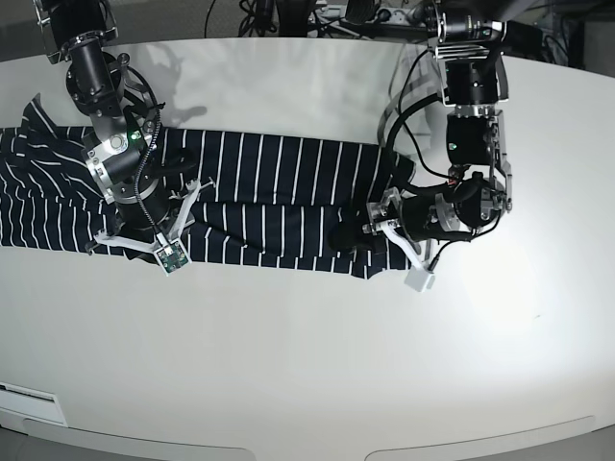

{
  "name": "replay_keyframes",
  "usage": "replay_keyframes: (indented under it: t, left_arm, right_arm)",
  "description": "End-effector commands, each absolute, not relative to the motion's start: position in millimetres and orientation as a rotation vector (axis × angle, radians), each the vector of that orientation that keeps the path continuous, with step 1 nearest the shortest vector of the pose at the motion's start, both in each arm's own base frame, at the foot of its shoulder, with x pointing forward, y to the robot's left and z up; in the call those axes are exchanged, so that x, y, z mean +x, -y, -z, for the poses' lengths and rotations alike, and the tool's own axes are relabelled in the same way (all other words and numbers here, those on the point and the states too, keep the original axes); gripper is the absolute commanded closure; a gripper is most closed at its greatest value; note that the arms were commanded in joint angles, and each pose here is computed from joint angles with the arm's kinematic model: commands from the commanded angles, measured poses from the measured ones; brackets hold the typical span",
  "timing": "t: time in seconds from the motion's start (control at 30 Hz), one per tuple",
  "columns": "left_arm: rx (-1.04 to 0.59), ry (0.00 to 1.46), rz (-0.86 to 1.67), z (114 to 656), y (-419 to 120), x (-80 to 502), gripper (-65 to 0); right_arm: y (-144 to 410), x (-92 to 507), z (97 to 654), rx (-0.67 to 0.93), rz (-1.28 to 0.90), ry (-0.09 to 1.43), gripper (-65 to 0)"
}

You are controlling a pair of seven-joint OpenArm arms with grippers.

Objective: Fold the T-shirt properly
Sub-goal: 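Reposition the right gripper along the strip and grasp both ends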

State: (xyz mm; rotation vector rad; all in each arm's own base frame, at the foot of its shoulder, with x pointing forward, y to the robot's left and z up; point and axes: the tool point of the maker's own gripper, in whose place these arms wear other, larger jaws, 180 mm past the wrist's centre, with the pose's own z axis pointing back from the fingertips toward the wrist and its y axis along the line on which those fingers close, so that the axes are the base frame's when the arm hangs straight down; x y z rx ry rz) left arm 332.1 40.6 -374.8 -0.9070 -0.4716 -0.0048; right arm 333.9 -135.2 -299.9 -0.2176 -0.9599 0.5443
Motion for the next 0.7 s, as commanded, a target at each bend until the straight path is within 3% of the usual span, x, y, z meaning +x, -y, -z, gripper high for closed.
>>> replay_keyframes:
  t: [0.0, 0.03, 0.1, 0.13, 0.23, 0.37, 0.4, 0.47, 0.57, 0.67]
  left_arm:
    - [-0.905, 0.435, 0.010, 378.5, -38.6, 326.3, -33.0]
    - [-0.902, 0.439, 0.017, 378.0, -38.6, 327.2, -26.2]
    - [-0.879, 0.453, 0.024, 377.9, -41.1, 331.5, -3.7]
    - [-0.861, 0.465, 0.026, 378.2, -43.3, 334.9, 0.0]
    - [-0.810, 0.490, 0.048, 377.8, -50.9, 342.8, 0.0]
    - [-0.742, 0.505, 0.059, 377.2, -70.8, 350.9, 0.0]
    - [-0.727, 0.509, 0.061, 376.4, -77.4, 352.7, 0.0]
    - [-0.691, 0.516, 0.063, 375.6, -93.5, 355.2, 0.0]
    - [-0.632, 0.526, 0.064, 374.3, -120.4, 357.9, 0.0]
    - [-0.617, 0.538, 0.055, 368.5, -141.0, 358.8, 0.0]
  right_arm:
    - [137.0, 341.5, 283.1, -0.235, -0.544, 1.017, -20.2]
    - [137.3, 341.7, 282.8, -0.238, -0.544, 1.017, -20.2]
    - [137.3, 342.5, 281.3, -0.238, -0.542, 1.022, -20.2]
    - [137.9, 343.8, 279.0, -0.240, -0.532, 1.030, -20.2]
    - [138.3, 349.3, 264.4, -0.252, -0.507, 1.077, -20.2]
    - [173.9, 360.7, 228.9, -0.426, -0.374, 1.177, -19.3]
    - [188.3, 361.0, 223.7, -0.474, -0.335, 1.180, -15.9]
    - [212.9, 358.4, 221.4, -0.534, -0.298, 1.143, 0.0]
    - [242.7, 351.5, 220.5, -0.572, -0.289, 1.109, 0.0]
    - [259.1, 341.2, 231.9, -0.474, -0.268, 1.048, 0.0]
